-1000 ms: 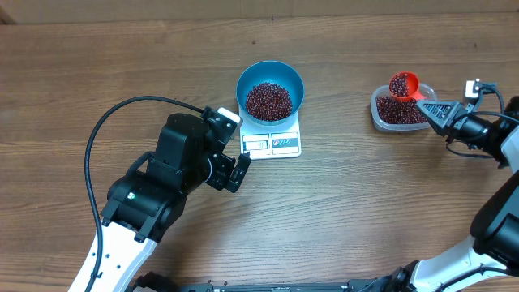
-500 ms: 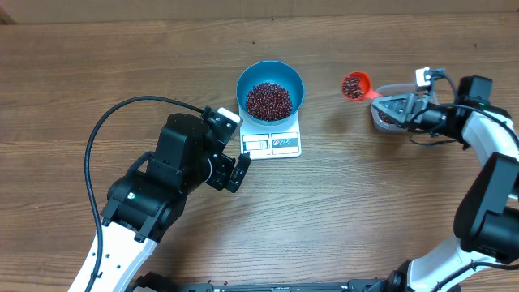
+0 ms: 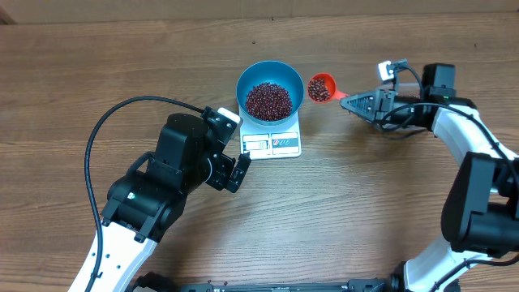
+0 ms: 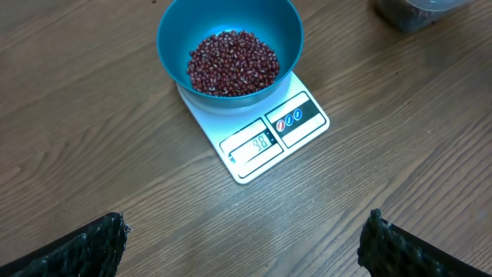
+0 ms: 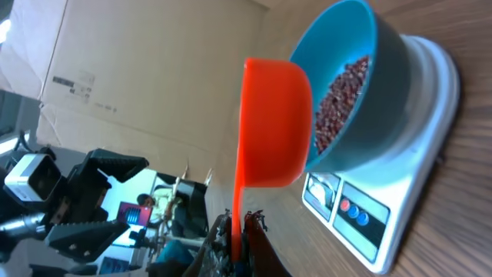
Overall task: Scoop item into bowl and weigh 150g on scale
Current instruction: 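Lift the filled scoop and carry it over the blue bowl, then tilt the scoop over the blue bowl to pour the beans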
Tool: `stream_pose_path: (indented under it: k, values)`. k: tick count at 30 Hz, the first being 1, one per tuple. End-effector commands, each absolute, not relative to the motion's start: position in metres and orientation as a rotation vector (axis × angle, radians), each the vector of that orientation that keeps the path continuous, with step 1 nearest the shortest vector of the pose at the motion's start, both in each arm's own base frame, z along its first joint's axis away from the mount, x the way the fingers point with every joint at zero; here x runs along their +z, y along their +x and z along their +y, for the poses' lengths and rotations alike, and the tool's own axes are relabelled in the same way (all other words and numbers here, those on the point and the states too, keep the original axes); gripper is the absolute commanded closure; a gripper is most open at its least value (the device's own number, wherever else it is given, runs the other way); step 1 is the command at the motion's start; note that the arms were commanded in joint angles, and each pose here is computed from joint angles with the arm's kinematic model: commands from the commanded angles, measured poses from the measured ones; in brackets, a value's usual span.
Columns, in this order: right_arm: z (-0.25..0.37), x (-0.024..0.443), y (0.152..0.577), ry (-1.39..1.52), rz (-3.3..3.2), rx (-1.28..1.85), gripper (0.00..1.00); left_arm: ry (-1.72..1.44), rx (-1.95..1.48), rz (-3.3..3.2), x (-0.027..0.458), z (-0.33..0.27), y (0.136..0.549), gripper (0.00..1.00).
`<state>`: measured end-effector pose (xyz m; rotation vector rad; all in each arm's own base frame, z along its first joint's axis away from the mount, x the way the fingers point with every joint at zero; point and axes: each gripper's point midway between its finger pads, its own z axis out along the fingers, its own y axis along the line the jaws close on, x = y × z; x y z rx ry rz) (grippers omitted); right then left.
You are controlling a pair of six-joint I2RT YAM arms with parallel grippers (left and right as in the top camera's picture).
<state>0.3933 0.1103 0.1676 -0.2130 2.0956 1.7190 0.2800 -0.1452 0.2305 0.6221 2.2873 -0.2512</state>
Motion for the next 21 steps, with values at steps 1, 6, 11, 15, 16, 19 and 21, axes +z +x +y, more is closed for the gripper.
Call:
stream_pose_path:
  k: [1, 6, 11, 15, 16, 19, 21]
  values:
    - [0.127, 0.170, 0.395, -0.177, 2.129, 1.781, 0.96, 0.635, -0.258, 2.260, 0.238, -0.146, 0.280, 0.01]
    - [0.142, 0.168, 0.402, -0.218, 2.150, 1.731, 0.96, 0.635, -0.258, 2.260, 0.238, -0.146, 0.280, 0.00]
    - [0.162, 0.169, 0.409, -0.329, 2.124, 1.650, 0.96, 0.635, -0.258, 2.260, 0.238, -0.146, 0.280, 0.00]
    - [0.176, 0.161, 0.417, -0.371, 2.144, 1.532, 0.96, 0.635, -0.258, 2.260, 0.238, -0.146, 0.280, 0.00]
    - [0.179, 0.159, 0.418, -0.389, 2.144, 1.507, 0.96, 0.635, -0.258, 2.260, 0.238, -0.146, 0.280, 0.00]
    - [0.188, 0.152, 0.421, -0.439, 2.154, 1.409, 0.96, 0.635, -0.258, 2.260, 0.238, -0.146, 0.280, 0.00]
    - [0.192, 0.145, 0.425, -0.449, 2.174, 1.337, 0.96, 0.635, -0.258, 2.260, 0.238, -0.146, 0.280, 0.01]
